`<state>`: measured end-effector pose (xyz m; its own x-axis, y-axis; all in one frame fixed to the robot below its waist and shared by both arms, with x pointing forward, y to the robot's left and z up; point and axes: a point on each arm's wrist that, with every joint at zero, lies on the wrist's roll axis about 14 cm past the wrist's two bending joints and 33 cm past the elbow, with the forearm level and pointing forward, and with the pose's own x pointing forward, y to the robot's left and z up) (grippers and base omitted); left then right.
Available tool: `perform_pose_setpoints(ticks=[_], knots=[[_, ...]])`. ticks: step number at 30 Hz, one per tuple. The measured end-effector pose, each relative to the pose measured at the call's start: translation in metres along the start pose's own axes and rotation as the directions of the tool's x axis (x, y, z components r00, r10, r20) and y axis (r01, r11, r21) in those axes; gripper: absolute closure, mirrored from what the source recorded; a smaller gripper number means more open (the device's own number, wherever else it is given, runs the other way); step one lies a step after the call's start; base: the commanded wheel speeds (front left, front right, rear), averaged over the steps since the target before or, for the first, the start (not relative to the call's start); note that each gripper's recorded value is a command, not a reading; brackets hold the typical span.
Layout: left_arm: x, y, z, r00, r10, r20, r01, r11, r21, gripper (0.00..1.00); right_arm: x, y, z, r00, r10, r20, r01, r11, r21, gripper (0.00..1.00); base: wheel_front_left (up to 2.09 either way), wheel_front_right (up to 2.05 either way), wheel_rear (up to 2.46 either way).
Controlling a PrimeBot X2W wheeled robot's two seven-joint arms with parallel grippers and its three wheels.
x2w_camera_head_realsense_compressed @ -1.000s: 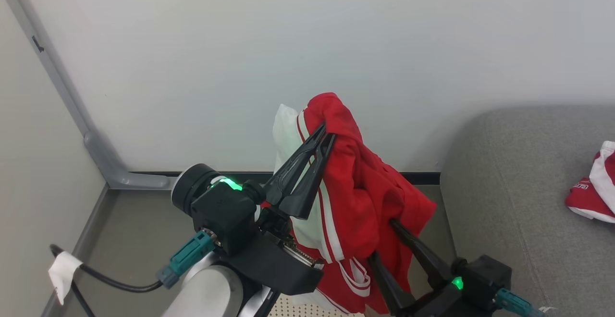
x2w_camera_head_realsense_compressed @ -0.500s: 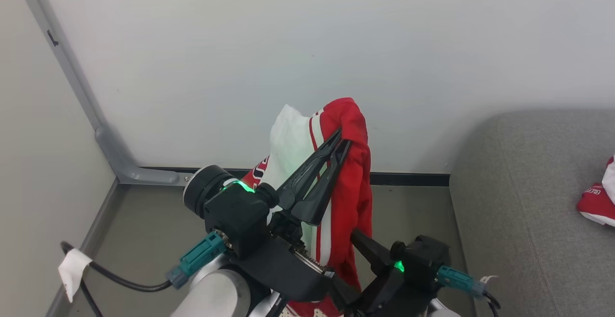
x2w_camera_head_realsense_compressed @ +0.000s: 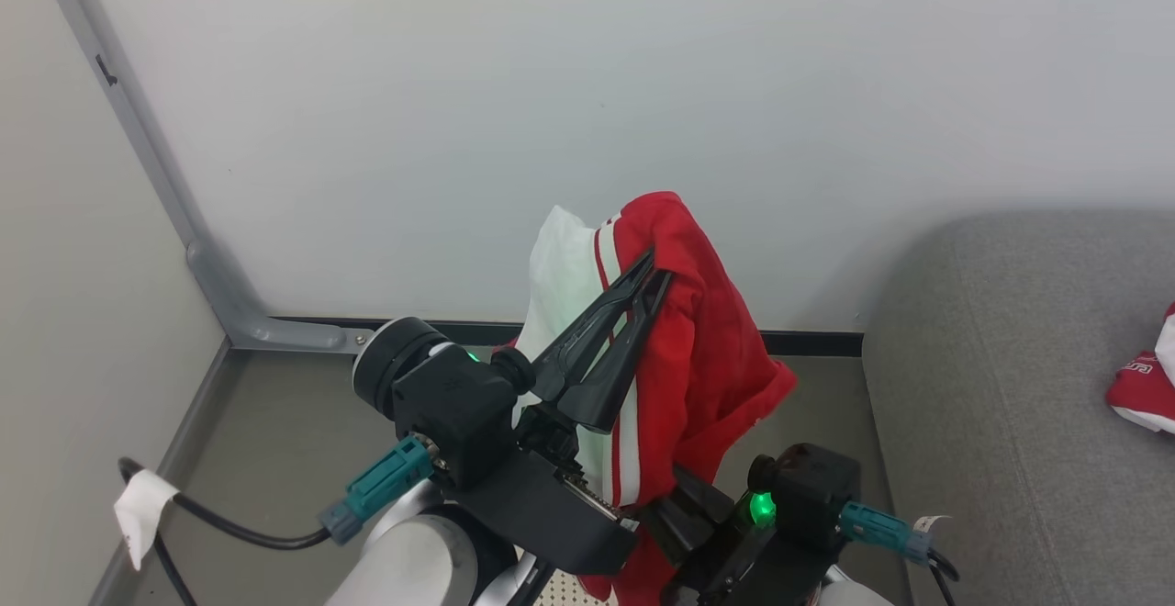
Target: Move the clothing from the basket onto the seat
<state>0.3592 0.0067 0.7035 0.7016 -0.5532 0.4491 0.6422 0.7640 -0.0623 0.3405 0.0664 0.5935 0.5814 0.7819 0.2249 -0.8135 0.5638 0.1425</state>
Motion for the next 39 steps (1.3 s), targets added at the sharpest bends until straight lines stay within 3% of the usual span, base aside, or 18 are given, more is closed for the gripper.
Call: perform_pose_setpoints(ticks=[12, 14, 16, 17, 23, 31, 39], knots=[[0.000, 0.000, 0.000, 1.000, -0.004, -0.002, 0.004, 1.000, -0.002, 0.99, -0.009, -0.029, 0.013, 0.997, -0.060, 0.045, 0.062, 0.997, -0.045, 1.00, 0.00, 0.00, 0.00], [0.000, -0.001, -0.003, 1.000, -0.007, -0.012, 0.007, 1.000, -0.007, 0.62, -0.012, -0.040, 0.016, 0.995, -0.083, 0.050, 0.086, 0.994, -0.061, 1.00, 0.00, 0.00, 0.00], [-0.002, -0.001, -0.009, 1.000, -0.004, -0.030, 0.003, 1.000, -0.016, 0.15, -0.015, -0.051, 0.021, 0.992, -0.107, 0.062, 0.112, 0.991, -0.073, 1.00, 0.00, 0.00, 0.00], [-0.002, -0.001, -0.011, 0.999, -0.004, -0.038, 0.003, 1.000, -0.017, 0.00, -0.017, -0.055, 0.022, 0.991, -0.118, 0.068, 0.123, 0.989, -0.077, 1.00, 0.00, 0.00, 0.00], [-0.004, -0.006, -0.024, 0.997, -0.019, -0.080, 0.016, 0.999, -0.033, 0.00, -0.031, -0.083, 0.033, 0.977, -0.194, 0.092, 0.203, 0.973, -0.108, 1.00, 0.00, 0.00, 0.00], [-0.015, -0.017, -0.049, 0.986, -0.046, -0.161, 0.037, 0.998, -0.059, 0.00, -0.054, -0.123, 0.054, 0.940, -0.311, 0.141, 0.332, 0.929, -0.166, 1.00, 0.00, 0.00, 0.00], [-0.028, -0.035, -0.074, 0.966, -0.097, -0.241, 0.077, 0.993, -0.091, 0.00, -0.083, -0.163, 0.080, 0.882, -0.426, 0.201, 0.464, 0.859, -0.215, 1.00, 0.00, 0.00, 0.00]])
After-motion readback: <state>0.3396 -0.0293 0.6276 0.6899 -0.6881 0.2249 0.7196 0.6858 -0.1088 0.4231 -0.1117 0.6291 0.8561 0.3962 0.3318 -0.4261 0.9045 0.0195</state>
